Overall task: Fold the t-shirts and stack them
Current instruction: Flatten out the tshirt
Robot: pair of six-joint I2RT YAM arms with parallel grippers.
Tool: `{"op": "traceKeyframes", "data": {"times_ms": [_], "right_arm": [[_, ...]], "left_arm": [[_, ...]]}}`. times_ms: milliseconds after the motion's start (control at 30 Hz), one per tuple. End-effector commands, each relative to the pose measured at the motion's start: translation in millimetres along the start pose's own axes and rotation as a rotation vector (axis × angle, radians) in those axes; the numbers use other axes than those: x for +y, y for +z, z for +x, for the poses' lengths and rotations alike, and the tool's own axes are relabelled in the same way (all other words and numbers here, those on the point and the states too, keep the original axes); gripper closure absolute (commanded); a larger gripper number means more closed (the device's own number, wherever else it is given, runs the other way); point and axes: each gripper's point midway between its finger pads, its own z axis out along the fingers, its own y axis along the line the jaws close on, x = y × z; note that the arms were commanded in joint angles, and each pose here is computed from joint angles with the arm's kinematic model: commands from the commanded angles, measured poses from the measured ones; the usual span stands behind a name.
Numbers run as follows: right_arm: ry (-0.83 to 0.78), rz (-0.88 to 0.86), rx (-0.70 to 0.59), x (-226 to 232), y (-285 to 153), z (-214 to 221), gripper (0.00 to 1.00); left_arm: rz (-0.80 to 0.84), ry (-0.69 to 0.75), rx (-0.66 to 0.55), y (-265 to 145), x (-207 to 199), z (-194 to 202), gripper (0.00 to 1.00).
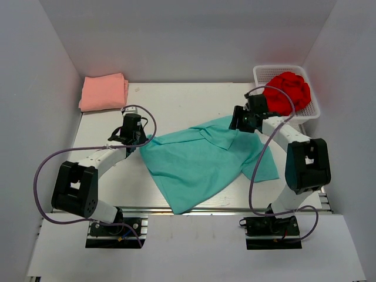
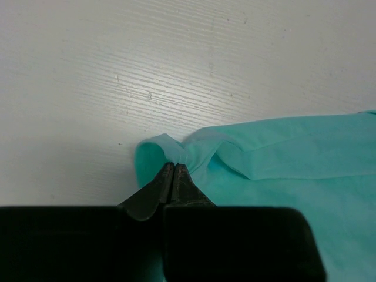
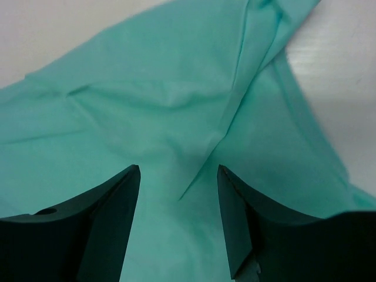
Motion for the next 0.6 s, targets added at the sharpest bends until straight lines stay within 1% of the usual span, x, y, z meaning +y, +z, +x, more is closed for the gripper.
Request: {"op": "traceKeyframes", "data": {"times_ms": [0,33,133,200,333,467,567], "right_arm": [[-0.009,-0.136,0.03,21,-7,21,0.39],[-0.002,-0.153,0.063,22,-7,37,0.39],[-0.004,-0.2,0.104,28,-5,56,0.39],[-0.005,-0.2,0.14,27,2,69,0.41],[-0.002,-0.184,0.171,26,11,76,0.42],[0.004,-0.176,0.155,26,19,72,0.42],[0.012,-0.161,0.171,24,25,73,0.43]], "left_arm": [[0.061,0.0,-0.031,-4,-10,-9,1.0],[0.066,0.003,-0.019,-3,-11,-5,1.0],[0.061,0.005,-0.01,-2,-9,0,1.0],[0.071,0.005,-0.005,0,-11,1,1.0],[0.067,0.007,0.004,0,-8,6,1.0],[0.062,0.01,0.014,1,-6,11,1.0],[0.062,0.01,0.014,-2,-6,10,1.0]]}}
